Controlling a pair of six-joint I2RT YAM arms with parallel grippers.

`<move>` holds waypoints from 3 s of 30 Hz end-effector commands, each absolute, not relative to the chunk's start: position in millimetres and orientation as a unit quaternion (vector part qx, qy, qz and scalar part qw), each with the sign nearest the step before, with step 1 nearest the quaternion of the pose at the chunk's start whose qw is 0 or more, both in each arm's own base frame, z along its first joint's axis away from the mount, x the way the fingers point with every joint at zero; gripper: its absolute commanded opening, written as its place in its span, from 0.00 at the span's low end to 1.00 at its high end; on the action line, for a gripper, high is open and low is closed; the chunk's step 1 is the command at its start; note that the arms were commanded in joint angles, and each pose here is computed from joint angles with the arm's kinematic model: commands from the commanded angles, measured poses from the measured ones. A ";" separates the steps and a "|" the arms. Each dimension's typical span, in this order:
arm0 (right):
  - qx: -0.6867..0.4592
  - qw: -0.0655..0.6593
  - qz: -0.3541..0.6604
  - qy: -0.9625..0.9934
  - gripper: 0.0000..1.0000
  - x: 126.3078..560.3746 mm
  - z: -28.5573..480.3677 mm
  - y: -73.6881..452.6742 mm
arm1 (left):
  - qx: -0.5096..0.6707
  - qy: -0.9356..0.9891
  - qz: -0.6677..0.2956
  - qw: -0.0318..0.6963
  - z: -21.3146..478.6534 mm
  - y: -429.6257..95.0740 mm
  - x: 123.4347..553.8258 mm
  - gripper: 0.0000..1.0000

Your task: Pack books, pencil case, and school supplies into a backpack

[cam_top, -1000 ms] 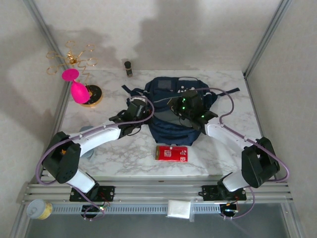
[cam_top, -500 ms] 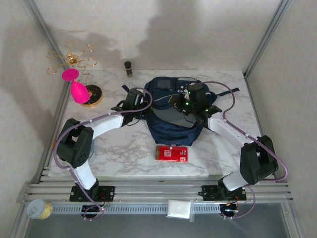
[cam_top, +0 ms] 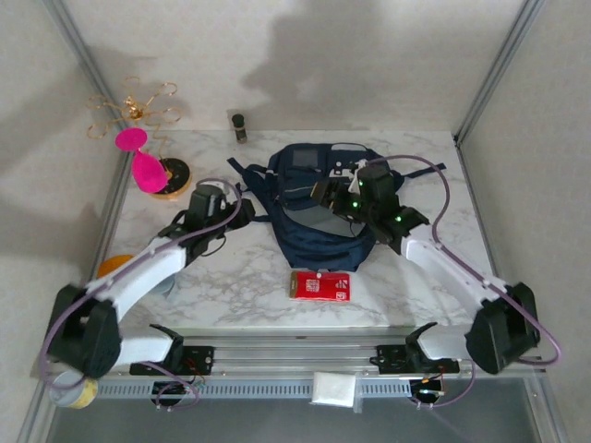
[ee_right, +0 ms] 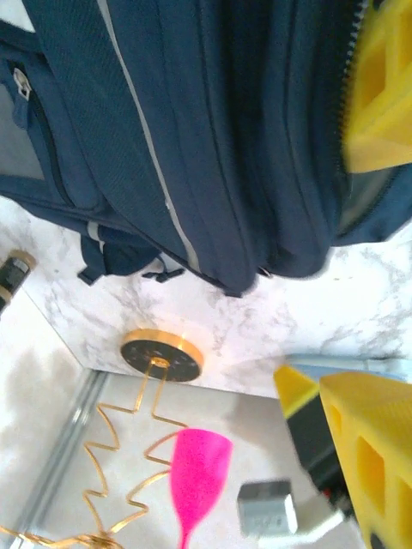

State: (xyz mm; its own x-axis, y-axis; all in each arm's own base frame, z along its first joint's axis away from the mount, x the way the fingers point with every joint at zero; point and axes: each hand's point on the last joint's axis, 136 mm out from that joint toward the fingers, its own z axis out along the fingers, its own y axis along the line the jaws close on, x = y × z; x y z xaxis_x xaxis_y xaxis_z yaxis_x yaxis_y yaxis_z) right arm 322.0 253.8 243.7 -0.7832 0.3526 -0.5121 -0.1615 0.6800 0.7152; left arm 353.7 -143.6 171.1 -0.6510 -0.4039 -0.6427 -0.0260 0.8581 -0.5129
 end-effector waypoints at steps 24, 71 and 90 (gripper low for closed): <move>-0.242 0.304 0.414 0.823 0.83 209.1 166.1 438.0 | -0.334 0.885 0.020 0.323 115.3 45.9 304.8 0.98; -0.185 0.279 0.442 0.832 0.88 209.5 132.4 398.9 | -0.437 0.853 0.147 0.246 46.7 59.9 235.1 0.99; -0.158 0.270 0.459 0.832 0.88 214.4 128.9 388.9 | -0.364 0.892 0.199 0.180 2.4 43.8 227.2 0.74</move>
